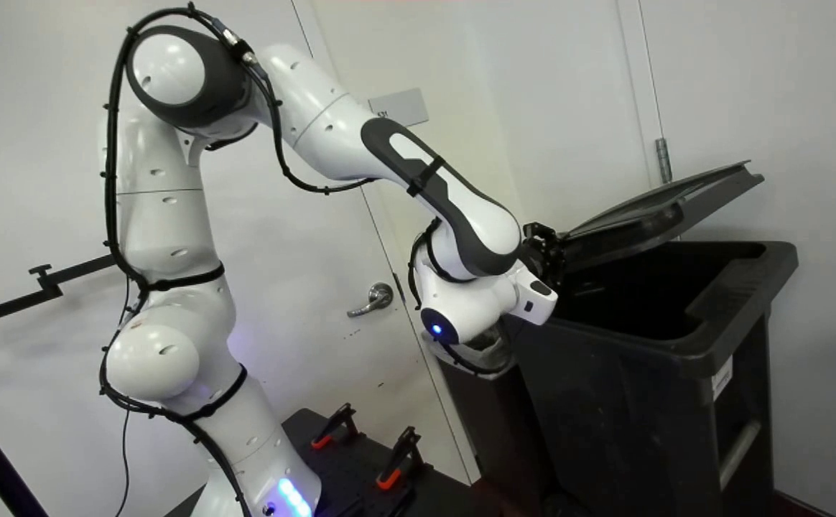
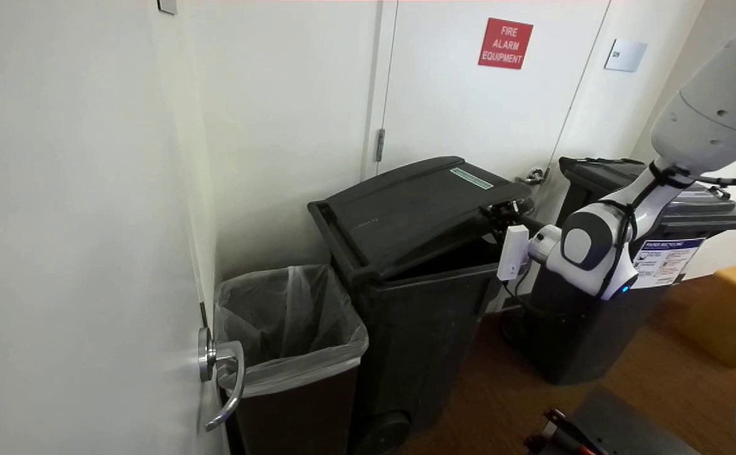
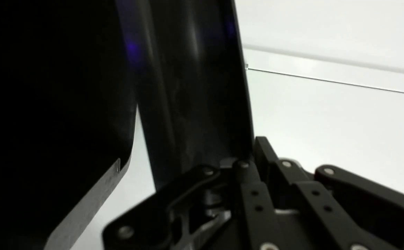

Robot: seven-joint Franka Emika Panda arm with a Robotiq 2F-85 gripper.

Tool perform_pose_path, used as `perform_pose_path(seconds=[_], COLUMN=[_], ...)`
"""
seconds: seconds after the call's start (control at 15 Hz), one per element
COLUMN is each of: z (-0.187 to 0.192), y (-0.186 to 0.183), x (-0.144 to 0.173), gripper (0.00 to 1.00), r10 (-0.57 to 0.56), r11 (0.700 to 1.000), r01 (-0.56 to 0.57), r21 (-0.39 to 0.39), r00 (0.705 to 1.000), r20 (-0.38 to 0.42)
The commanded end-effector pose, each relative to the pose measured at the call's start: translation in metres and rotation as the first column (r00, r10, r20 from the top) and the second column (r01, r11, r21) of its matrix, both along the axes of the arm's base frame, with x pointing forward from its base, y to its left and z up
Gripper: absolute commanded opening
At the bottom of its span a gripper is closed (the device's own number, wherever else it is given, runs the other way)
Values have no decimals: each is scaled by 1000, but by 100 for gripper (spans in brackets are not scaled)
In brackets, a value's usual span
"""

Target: Open the black bin on the left

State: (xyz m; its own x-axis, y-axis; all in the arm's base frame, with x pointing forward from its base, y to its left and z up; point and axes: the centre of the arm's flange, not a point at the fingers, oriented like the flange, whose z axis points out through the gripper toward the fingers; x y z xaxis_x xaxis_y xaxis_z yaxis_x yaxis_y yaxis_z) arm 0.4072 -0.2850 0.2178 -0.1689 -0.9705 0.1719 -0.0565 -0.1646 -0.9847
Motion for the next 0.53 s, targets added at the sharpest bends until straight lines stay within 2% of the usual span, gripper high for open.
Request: perform_pose_path(seconds=[0.0, 0.2, 0.47], z=[52, 67, 69], y=[15, 6, -1], x=[12, 6, 15], gripper=[3, 3, 3], r10=[-88, -112, -104], r11=[996, 994, 993], r01=[88, 111, 102], r21=[14, 19, 52], r00=[995, 992, 994], r20=[51, 49, 24])
